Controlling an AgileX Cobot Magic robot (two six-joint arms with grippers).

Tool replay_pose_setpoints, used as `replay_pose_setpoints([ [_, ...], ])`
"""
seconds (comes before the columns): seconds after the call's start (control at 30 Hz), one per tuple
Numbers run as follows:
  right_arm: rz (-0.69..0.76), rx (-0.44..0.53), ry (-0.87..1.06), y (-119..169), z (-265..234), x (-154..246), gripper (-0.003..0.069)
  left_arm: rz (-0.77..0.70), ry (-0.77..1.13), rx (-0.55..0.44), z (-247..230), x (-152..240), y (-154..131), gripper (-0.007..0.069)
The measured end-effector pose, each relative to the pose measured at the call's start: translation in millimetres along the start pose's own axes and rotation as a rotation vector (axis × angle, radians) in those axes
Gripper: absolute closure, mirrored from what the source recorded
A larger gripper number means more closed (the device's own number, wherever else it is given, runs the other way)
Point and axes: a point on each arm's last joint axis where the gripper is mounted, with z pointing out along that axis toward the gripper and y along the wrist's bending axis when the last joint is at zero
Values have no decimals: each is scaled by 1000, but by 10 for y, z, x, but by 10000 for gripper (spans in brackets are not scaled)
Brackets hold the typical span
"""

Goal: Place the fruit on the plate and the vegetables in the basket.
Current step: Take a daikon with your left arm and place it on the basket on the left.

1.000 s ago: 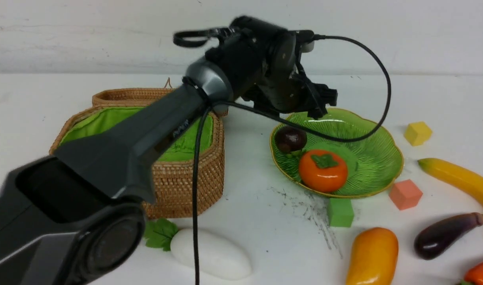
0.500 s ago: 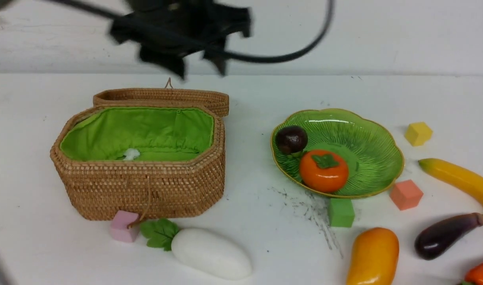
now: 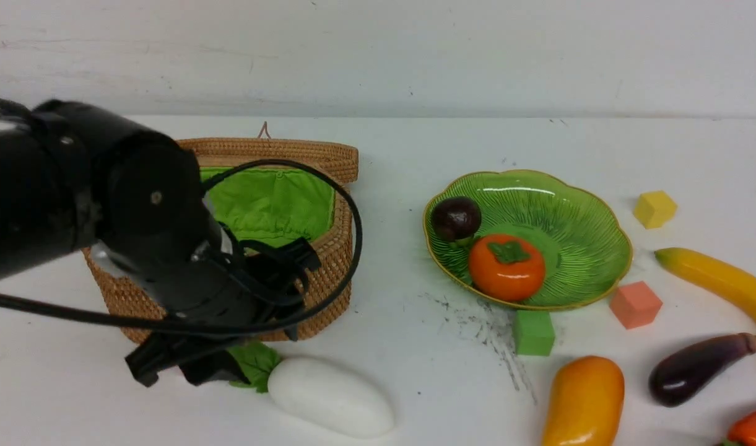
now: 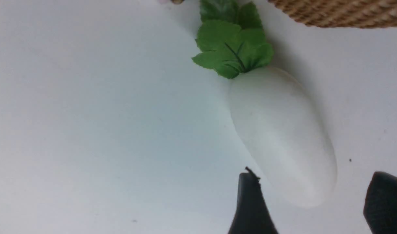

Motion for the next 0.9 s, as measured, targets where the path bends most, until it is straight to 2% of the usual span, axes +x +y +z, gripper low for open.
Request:
replay_pose_setpoints([
  [0.2, 0, 0, 0, 0, 0, 0, 416, -63, 42, 24, 328, 10, -90, 181],
  [0.43, 0, 0, 0, 0, 0, 0, 416, -108, 111, -10, 797, 49, -125, 177],
  [0.9, 0, 0, 0, 0, 0, 0, 416, -55, 113, 11, 872, 39, -168, 187],
])
